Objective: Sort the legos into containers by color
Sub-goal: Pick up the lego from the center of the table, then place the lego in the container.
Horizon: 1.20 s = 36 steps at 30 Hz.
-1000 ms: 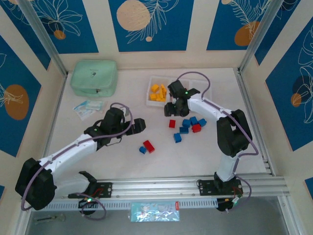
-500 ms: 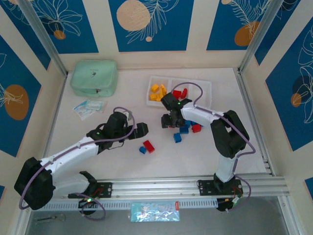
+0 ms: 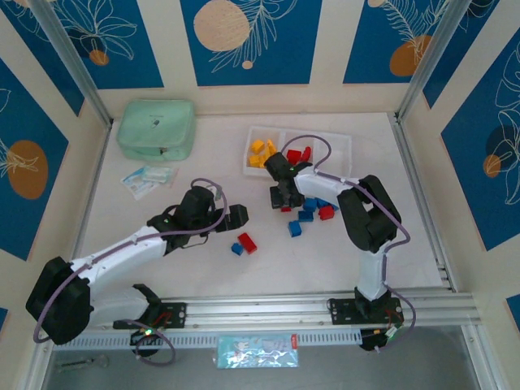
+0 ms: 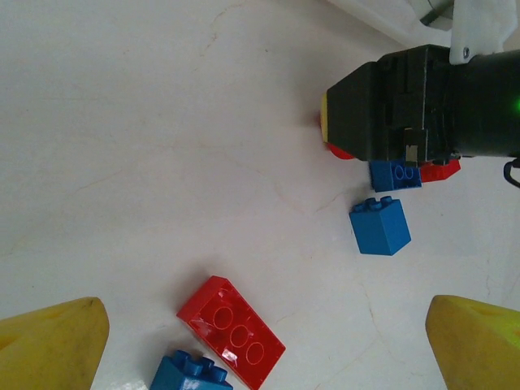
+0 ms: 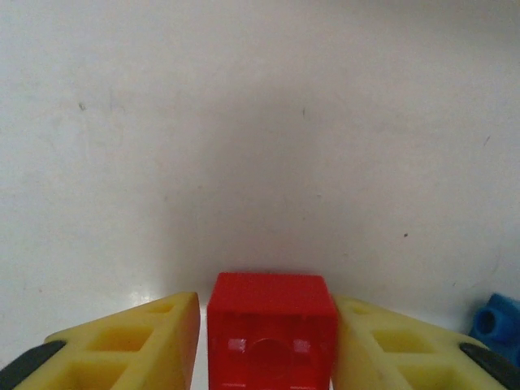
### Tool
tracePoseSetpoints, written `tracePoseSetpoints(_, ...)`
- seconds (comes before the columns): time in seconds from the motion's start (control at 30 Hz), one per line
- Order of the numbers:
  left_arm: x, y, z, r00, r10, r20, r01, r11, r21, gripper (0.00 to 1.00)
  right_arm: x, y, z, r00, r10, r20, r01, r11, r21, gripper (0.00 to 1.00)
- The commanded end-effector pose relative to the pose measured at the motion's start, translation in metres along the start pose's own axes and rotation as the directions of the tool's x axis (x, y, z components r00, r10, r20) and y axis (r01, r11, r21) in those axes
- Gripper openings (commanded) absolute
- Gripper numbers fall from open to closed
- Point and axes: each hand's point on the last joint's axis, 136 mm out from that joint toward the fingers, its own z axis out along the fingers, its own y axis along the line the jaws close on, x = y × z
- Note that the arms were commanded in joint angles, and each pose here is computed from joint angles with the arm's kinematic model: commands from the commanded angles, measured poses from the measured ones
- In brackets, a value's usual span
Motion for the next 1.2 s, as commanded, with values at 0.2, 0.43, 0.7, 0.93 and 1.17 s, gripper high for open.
tracePoseSetpoints(0.2, -0.008, -0.01, -0.002, 1.0, 0.01, 0.024, -0.01, 1.0, 0.008, 1.0, -0.012, 0.004, -0.013, 0.999, -0.027, 0.042, 0.027, 1.0, -0.003, 0.27)
tracePoseSetpoints(0.43, -0.012, -0.015, -0.002, 0.999, 0.019, 0.03, -0.02, 1.0, 0.017, 1.0, -0.023, 0.005, -0.042, 0.996, -0.004, 0.09, 0.011, 0.997, -0.073, 0.24)
tracePoseSetpoints(0.7, -0.025, -0.029, 0.001, 0.998, 0.042, 0.04, -0.043, 0.998, 0.042, 1.0, -0.064, -0.018, -0.065, 0.985, 0.038, 0.169, -0.026, 0.997, -0.072, 0.24)
tracePoseSetpoints(0.93, -0.036, -0.041, 0.008, 0.997, 0.063, 0.044, -0.066, 0.996, 0.053, 1.0, -0.111, -0.042, -0.065, 0.972, 0.065, 0.227, -0.058, 0.998, -0.04, 0.24)
tracePoseSetpoints(1.17, -0.045, -0.047, 0.018, 0.996, 0.078, 0.047, -0.08, 0.996, 0.043, 1.0, -0.15, -0.065, -0.045, 0.968, 0.097, 0.232, -0.098, 0.995, -0.006, 0.24)
